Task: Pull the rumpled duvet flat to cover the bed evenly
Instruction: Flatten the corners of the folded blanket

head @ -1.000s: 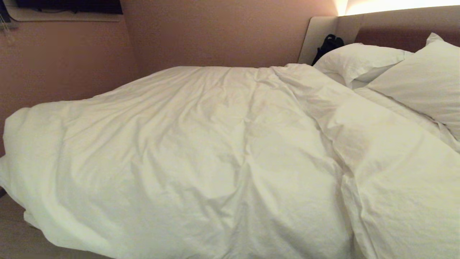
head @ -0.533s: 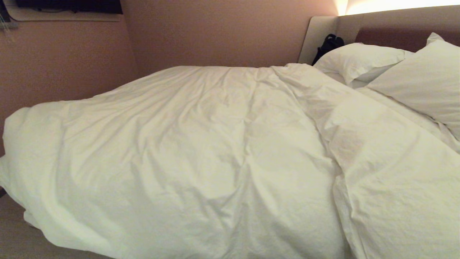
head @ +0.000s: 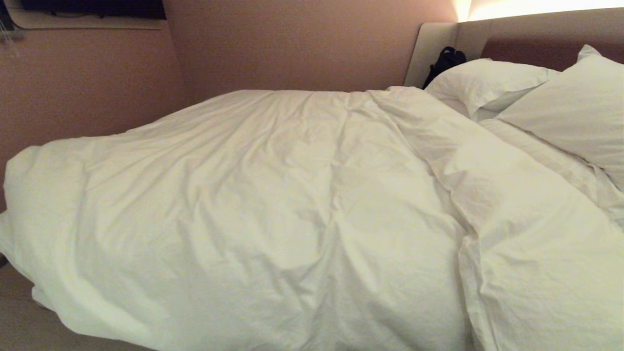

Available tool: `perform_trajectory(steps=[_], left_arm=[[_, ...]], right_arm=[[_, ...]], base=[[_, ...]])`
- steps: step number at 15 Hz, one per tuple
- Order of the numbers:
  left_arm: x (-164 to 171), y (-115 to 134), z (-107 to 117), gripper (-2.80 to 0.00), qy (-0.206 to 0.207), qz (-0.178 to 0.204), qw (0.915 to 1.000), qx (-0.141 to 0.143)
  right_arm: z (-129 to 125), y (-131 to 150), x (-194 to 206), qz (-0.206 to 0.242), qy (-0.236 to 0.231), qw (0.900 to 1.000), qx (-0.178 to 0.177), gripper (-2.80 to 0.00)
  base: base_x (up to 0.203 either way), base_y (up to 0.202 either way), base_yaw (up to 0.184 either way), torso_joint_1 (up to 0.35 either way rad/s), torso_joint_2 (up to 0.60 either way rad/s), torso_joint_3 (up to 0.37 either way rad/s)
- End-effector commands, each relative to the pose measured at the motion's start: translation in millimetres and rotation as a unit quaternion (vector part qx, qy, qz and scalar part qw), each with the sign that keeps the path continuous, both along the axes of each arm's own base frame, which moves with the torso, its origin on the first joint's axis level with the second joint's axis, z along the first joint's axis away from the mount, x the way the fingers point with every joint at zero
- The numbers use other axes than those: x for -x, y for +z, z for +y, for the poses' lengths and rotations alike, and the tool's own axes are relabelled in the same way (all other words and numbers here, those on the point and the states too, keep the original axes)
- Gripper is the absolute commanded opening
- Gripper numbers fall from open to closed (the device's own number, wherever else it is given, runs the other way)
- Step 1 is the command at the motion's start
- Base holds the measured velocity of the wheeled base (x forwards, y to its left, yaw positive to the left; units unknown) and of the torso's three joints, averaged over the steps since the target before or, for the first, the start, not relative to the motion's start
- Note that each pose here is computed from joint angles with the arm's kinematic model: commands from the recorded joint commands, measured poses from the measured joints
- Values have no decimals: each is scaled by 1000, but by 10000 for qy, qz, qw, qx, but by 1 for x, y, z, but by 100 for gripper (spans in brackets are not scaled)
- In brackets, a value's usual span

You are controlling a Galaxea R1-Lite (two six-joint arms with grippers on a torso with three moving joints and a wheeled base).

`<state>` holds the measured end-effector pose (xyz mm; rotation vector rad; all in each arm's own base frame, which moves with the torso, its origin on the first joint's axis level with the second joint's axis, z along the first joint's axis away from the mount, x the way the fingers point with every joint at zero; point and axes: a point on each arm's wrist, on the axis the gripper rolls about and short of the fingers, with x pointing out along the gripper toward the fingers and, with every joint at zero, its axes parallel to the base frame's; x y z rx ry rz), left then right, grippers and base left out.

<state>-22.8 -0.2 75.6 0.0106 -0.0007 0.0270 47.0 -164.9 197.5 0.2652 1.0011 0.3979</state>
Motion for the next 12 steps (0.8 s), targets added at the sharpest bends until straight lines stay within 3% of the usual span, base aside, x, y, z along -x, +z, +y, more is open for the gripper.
perform_trajectory(steps=[1,3,5,6,8,9,12], left_arm=[[0,0,0,-280,3,4,10000,-1],[0,0,0,-280,-1,-3,10000,-1],[0,0,0,-280,3,4,10000,-1],[0,0,0,-280,3,4,10000,-1],[0,0,0,-280,3,4,10000,-1],[0,0,0,-280,3,4,10000,-1],[0,0,0,-280,3,4,10000,-1]], right_arm=[[-2,-1,0,-44,-10,10000,-33,0],[-3,2,-1,-69,-8,9999,100,0],[-7,9,0,-57,-92,9978,653,0],[-9,14,3,155,-232,9947,988,0],[-16,25,4,331,-561,9882,1385,0],[-21,31,5,290,-700,9861,1480,0],[-28,57,3,-488,-1070,9800,1607,0]], base=[[0,0,0,0,0,0],[0,0,0,0,0,0],[0,0,0,0,0,0],[0,0,0,0,0,0],[0,0,0,0,0,0],[0,0,0,0,0,0],[0,0,0,0,0,0]])
